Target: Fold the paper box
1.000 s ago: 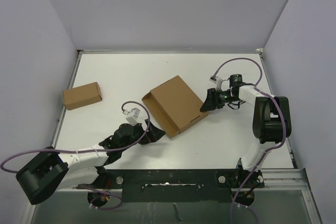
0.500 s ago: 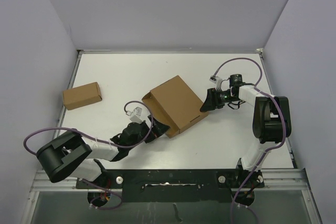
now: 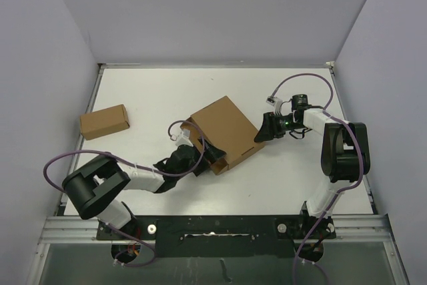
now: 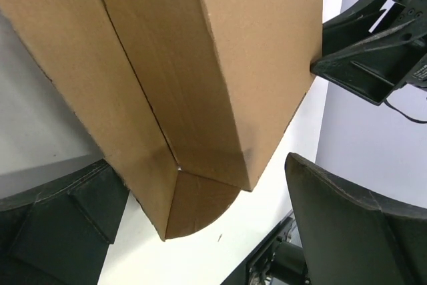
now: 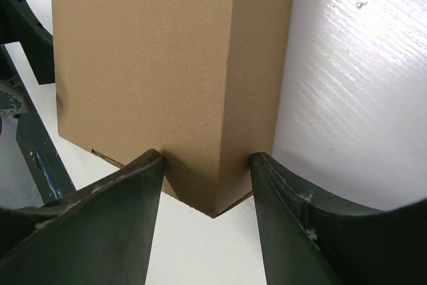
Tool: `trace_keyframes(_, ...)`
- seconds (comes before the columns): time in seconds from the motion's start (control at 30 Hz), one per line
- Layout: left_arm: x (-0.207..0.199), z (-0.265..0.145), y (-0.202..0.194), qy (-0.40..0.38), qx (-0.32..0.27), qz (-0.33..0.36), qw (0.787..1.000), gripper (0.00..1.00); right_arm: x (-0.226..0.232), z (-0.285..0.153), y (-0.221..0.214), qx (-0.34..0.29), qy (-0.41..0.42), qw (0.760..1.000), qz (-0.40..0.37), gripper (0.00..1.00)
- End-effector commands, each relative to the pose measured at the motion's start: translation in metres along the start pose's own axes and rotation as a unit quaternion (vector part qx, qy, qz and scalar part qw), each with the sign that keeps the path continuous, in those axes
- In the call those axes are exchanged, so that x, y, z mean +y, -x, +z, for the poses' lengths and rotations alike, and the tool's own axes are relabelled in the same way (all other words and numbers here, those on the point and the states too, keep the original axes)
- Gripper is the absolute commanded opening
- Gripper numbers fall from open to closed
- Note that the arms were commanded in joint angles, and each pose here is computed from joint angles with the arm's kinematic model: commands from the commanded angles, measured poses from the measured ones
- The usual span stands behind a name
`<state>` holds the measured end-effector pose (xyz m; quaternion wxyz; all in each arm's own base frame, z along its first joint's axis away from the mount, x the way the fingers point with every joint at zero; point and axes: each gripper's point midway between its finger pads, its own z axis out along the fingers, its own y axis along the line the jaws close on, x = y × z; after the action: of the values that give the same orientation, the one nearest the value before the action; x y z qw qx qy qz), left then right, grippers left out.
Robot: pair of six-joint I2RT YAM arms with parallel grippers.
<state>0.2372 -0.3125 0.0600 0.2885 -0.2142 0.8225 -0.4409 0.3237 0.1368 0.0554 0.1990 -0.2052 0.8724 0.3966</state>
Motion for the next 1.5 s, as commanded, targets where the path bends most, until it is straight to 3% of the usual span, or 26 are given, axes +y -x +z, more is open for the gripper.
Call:
trace_keyframes(0.0,-0.009,0.009,-0.001,0.019,0.0,-0.01,1.0,0.98,-0.02,0.006,-0.005,0.021,-0.039,0.999,-0.023,0.53)
trace_keyframes(0.17,-0.002,0.011,-0.004,0.065,0.013,0.0,0.998,0.87,-0.019,0.007,-0.005,0.022,-0.039,0.999,-0.023,0.53)
trace_keyframes(0.4,0.008,0.017,-0.011,0.109,0.033,0.003,0.993,0.53,-0.02,0.008,-0.006,0.024,-0.04,0.999,-0.025,0.53)
trace_keyframes(0.47,0.008,0.018,-0.013,0.119,0.04,0.005,0.992,0.34,-0.019,0.008,-0.006,0.024,-0.04,0.999,-0.025,0.53)
trace_keyframes(0.5,0.007,0.02,-0.014,0.122,0.043,0.005,0.992,0.3,-0.02,0.008,-0.006,0.024,-0.04,0.999,-0.025,0.53)
trace_keyframes(0.67,0.007,0.019,-0.015,0.143,0.051,0.011,0.988,0.28,-0.02,0.008,-0.006,0.024,-0.041,0.999,-0.025,0.53)
trace_keyframes(0.73,0.005,0.018,-0.014,0.14,0.051,0.016,0.989,0.3,-0.02,0.008,-0.005,0.024,-0.042,0.998,-0.026,0.53)
trace_keyframes(0.97,0.002,0.007,0.009,0.122,0.028,0.04,0.991,0.69,-0.021,0.008,-0.006,0.027,-0.042,0.998,-0.024,0.53)
trace_keyframes(1.2,-0.001,-0.007,0.059,0.088,-0.011,0.053,0.995,0.98,-0.022,0.008,-0.007,0.029,-0.043,0.998,-0.023,0.53)
trace_keyframes(1.47,0.013,-0.017,0.111,0.046,-0.059,0.047,0.996,0.98,-0.022,0.01,-0.008,0.031,-0.042,0.998,-0.024,0.53)
